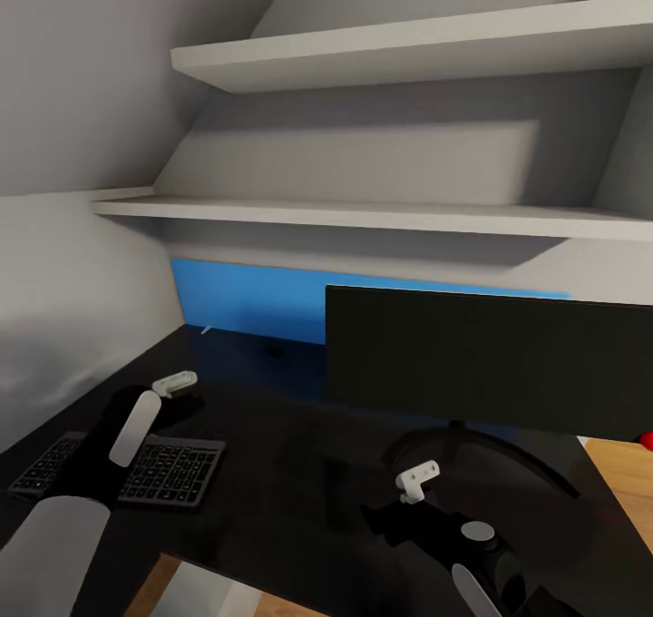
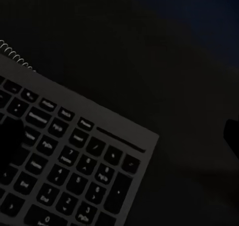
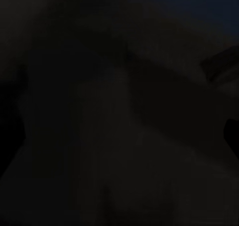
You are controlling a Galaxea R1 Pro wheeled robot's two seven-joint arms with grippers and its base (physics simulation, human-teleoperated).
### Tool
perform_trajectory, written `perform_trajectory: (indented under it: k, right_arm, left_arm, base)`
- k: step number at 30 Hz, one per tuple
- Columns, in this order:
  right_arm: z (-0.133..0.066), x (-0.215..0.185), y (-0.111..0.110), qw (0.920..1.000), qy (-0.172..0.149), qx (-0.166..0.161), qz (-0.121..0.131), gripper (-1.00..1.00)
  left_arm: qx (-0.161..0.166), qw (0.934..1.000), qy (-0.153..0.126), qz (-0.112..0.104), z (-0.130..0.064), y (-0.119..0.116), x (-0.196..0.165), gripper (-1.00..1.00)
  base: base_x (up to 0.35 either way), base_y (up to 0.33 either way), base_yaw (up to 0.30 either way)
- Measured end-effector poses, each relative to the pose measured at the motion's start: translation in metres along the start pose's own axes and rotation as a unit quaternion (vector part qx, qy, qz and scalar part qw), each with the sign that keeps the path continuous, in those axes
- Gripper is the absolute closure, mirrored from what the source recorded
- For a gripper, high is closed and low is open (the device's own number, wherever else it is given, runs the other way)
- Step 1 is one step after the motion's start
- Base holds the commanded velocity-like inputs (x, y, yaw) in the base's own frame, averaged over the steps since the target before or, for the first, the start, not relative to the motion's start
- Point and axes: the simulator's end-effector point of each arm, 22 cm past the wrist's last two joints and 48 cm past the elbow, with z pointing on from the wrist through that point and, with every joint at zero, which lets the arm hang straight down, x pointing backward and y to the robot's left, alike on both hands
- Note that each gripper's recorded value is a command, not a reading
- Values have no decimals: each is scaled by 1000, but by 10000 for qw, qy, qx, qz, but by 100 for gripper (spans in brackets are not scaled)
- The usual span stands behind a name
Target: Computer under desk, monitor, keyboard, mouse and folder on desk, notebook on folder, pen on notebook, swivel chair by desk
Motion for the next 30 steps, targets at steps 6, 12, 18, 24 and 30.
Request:
perform_trajectory:
  k: [6, 12, 18, 24, 30]
  right_arm:
    - [0, 0, 0, 10000, -5, 0, 1, -100]
    - [0, 0, 0, 10000, -6, -4, 1, -100]
    - [0, 2, 1, 10000, 7, -9, 5, -100]
    - [0, 3, 1, 10000, 11, -10, 5, -100]
    - [0, 3, 1, 10000, 14, -10, 4, -100]
  left_arm:
    - [-130, 9997, 121, -178, 17, 5, -1, -100]
    - [-314, 9994, 150, -45, 33, 3, 4, -100]
    - [-494, 9986, 54, 157, 44, 3, 6, -100]
    - [-569, 9982, 6, 213, 47, 6, 7, -100]
    - [-638, 9977, 16, 229, 49, 14, 9, -100]
  base:
    - [4, 3, -1]
    - [1, 1, 0]
    - [0, 0, 0]
    - [79, 81, 0]
    - [130, 127, 0]
